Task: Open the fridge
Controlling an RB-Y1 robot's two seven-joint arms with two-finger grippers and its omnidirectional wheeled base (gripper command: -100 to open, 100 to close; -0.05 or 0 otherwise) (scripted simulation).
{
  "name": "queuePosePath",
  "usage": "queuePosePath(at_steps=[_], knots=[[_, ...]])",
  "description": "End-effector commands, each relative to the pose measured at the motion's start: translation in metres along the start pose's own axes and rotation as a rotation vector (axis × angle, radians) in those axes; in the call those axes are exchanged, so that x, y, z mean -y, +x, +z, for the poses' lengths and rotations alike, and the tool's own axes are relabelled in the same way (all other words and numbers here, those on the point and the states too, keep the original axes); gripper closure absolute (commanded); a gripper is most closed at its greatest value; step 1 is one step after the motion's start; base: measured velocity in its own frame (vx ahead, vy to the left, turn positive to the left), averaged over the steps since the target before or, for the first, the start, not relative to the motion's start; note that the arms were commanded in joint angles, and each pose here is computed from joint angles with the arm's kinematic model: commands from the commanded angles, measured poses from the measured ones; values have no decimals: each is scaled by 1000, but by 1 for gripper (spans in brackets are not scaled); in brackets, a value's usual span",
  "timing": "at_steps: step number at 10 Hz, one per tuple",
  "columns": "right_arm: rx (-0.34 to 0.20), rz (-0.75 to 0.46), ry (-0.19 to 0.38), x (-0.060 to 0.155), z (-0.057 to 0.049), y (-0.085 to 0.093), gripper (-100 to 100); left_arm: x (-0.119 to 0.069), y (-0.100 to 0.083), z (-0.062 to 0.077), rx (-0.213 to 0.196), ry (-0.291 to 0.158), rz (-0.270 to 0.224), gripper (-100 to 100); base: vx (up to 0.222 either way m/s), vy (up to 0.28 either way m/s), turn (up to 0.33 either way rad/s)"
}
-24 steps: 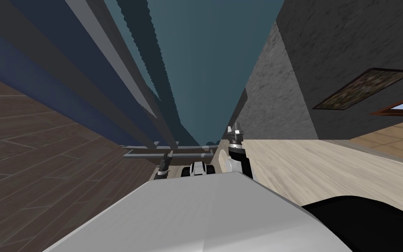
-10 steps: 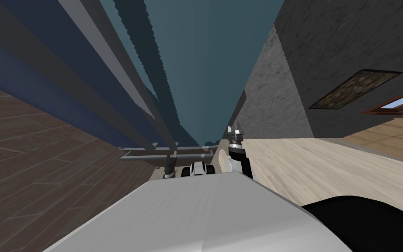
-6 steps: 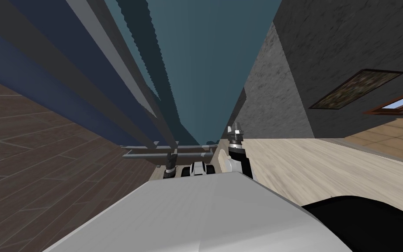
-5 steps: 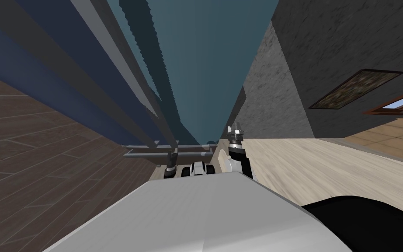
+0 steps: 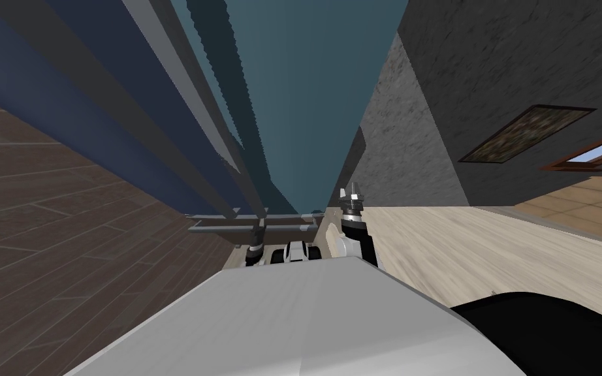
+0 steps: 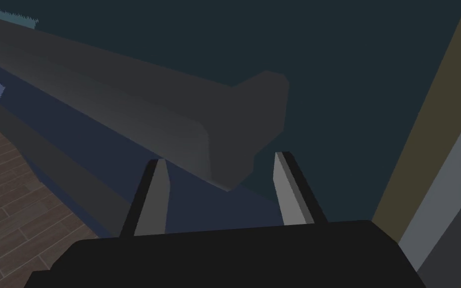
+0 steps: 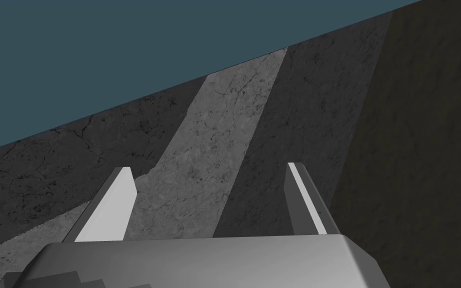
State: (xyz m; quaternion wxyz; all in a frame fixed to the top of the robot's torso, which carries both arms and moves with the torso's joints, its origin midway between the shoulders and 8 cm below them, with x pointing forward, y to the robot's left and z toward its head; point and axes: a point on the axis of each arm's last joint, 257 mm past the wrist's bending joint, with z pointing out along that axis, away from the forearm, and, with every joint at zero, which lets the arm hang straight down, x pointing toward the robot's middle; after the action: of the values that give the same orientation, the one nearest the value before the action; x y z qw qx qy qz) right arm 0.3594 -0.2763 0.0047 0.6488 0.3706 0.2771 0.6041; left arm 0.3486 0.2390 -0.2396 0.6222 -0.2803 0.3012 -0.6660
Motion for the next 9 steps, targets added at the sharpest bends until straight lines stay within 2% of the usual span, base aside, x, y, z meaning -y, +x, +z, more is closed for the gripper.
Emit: queuePosePath(at_steps=[1, 2, 5, 6, 7, 9], knots=[[0, 0, 0, 0, 0, 0, 0, 8, 2, -19, 2, 4, 2, 100, 49, 6, -17], [0, 0, 0, 0, 0, 0, 0, 13, 3, -32, 4, 4, 4, 100, 73, 7, -27], [0, 0, 0, 0, 0, 0, 0, 22, 5, -52, 7, 4, 6, 100, 65, 9, -12], [0, 0, 0, 0, 0, 0, 0, 20, 6, -48, 6, 2, 6, 100, 5, 5, -12], [0, 0, 0, 0, 0, 0, 0, 10, -3, -50, -6, -43, 20, -100, 0, 0, 0], [0, 0, 0, 0, 0, 0, 0, -3, -16, -52, -21, -104, 40, -100, 0, 0, 0]])
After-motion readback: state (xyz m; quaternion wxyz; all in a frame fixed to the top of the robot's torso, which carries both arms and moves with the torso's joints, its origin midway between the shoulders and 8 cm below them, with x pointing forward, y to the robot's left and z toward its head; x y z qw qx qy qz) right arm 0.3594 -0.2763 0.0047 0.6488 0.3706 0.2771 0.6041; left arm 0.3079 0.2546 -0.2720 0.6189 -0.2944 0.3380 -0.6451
